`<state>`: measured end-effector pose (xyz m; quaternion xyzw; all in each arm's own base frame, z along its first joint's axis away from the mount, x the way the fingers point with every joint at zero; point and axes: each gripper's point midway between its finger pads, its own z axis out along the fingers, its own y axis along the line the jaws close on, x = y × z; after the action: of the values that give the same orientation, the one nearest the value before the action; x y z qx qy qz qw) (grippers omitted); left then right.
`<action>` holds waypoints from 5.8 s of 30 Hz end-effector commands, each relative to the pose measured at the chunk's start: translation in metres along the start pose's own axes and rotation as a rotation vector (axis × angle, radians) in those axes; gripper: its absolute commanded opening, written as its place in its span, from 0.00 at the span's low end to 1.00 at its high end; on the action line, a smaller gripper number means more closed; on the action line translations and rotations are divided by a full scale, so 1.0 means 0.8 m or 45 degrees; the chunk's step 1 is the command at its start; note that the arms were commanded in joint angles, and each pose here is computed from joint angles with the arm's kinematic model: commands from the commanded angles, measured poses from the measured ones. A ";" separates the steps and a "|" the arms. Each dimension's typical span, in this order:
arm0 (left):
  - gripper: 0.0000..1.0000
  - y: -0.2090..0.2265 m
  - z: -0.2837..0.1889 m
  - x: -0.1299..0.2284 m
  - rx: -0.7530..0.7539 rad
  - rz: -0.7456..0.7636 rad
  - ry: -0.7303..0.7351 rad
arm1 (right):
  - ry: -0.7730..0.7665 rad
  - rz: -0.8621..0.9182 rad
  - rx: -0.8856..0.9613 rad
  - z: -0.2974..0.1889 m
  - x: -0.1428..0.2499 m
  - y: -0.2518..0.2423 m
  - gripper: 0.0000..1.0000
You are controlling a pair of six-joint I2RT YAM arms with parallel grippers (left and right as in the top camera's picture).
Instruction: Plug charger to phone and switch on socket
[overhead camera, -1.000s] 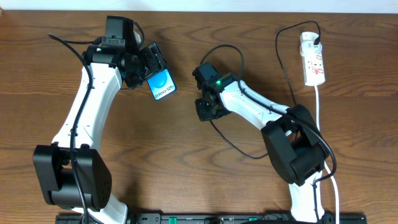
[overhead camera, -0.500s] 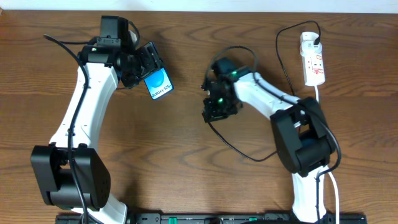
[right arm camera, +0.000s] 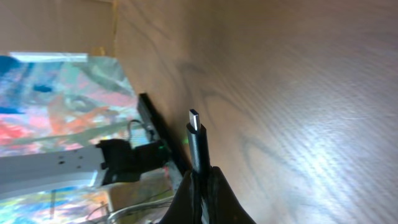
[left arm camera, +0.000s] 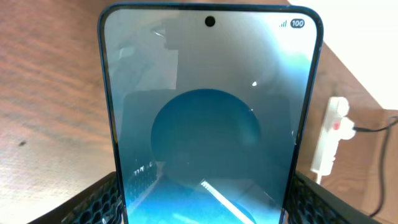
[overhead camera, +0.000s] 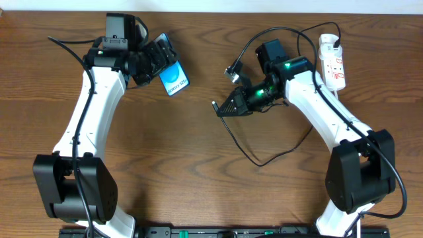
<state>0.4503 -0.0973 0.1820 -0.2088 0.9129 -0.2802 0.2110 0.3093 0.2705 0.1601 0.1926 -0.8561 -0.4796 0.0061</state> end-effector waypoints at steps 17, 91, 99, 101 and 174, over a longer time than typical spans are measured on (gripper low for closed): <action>0.07 -0.025 -0.014 0.001 0.107 -0.021 0.018 | 0.007 0.038 0.106 0.059 -0.008 0.026 0.01; 0.07 0.046 -0.021 0.054 -0.242 -0.197 0.187 | 0.039 0.019 0.089 0.098 0.001 0.059 0.01; 0.07 0.046 -0.021 0.054 -0.242 -0.193 0.188 | 0.033 0.010 0.087 0.099 0.000 0.060 0.01; 0.07 0.047 -0.021 0.055 -0.243 -0.195 0.190 | 0.031 0.007 0.087 0.099 -0.001 0.060 0.01; 0.07 0.053 -0.022 0.069 -0.316 -0.163 0.217 | 0.045 -0.051 0.185 0.122 0.009 0.061 0.01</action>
<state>0.3820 -0.0832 0.1424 -0.2646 0.9440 -0.1825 0.0744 0.2739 0.3657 0.1447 0.2046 -0.8888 -0.4101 -0.0045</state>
